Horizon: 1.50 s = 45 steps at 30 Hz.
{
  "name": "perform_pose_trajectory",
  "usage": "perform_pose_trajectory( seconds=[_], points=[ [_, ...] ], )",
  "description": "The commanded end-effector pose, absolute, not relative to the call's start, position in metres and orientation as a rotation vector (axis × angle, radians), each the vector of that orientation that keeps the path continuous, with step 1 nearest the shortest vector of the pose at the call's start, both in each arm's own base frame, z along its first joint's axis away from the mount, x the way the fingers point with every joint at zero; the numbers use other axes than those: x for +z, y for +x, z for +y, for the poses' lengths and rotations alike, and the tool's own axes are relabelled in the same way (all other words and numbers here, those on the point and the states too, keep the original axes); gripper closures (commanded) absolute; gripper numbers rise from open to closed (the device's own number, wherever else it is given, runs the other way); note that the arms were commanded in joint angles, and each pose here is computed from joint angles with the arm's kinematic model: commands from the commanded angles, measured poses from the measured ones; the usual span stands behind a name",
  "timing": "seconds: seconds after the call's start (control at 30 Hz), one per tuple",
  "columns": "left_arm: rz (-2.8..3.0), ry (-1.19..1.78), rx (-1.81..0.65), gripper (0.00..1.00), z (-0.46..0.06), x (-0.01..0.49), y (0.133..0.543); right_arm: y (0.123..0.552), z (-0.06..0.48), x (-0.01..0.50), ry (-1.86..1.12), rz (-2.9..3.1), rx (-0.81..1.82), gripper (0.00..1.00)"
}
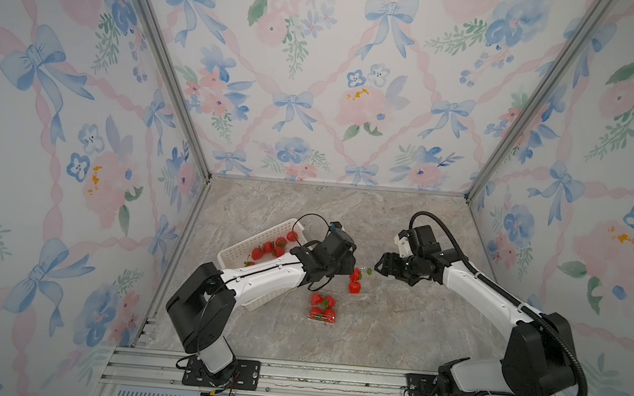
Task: Pack strawberries into containers
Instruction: Pick up the strawberry from the basket, then place the strawberry in the packing box.
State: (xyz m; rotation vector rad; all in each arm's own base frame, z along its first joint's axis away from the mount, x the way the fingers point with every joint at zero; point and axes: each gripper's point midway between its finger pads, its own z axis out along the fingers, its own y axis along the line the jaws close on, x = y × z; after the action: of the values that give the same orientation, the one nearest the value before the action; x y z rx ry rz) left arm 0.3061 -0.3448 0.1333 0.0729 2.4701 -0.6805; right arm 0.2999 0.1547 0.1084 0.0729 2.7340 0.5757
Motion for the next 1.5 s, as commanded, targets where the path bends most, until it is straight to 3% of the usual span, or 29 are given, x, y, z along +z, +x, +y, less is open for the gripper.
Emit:
perform_pose_trajectory(
  seconds=[0.0, 0.3, 0.53, 0.83, 1.1, 1.27, 1.47],
  points=[
    [2.525, 0.142, -0.664, 0.73, -0.366, 0.113, 0.296, 0.291, 0.142, 0.104, 0.116, 2.752, 0.549, 0.27],
    [2.6, 0.216, -0.605, 0.72, -0.387, 0.071, 0.289, 0.284, 0.139, 0.089, 0.144, 2.779, 0.562, 0.27],
    [2.617, 0.222, -0.588, 0.62, -0.39, 0.06, 0.291, 0.285, 0.141, 0.087, 0.142, 2.775, 0.573, 0.27],
    [2.606, 0.234, -0.594, 0.5, -0.393, 0.064, 0.291, 0.286, 0.146, 0.091, 0.119, 2.772, 0.599, 0.27],
    [2.576, 0.23, -0.599, 0.49, -0.389, 0.077, 0.291, 0.287, 0.162, 0.108, 0.037, 2.741, 0.62, 0.27],
    [2.479, 0.173, -0.57, 0.48, -0.366, 0.113, 0.297, 0.29, 0.18, 0.131, -0.024, 2.691, 0.651, 0.27],
    [2.443, -0.067, -0.505, 0.46, -0.28, 0.123, 0.309, 0.295, 0.216, 0.15, -0.135, 2.657, 0.682, 0.27]
  ],
)
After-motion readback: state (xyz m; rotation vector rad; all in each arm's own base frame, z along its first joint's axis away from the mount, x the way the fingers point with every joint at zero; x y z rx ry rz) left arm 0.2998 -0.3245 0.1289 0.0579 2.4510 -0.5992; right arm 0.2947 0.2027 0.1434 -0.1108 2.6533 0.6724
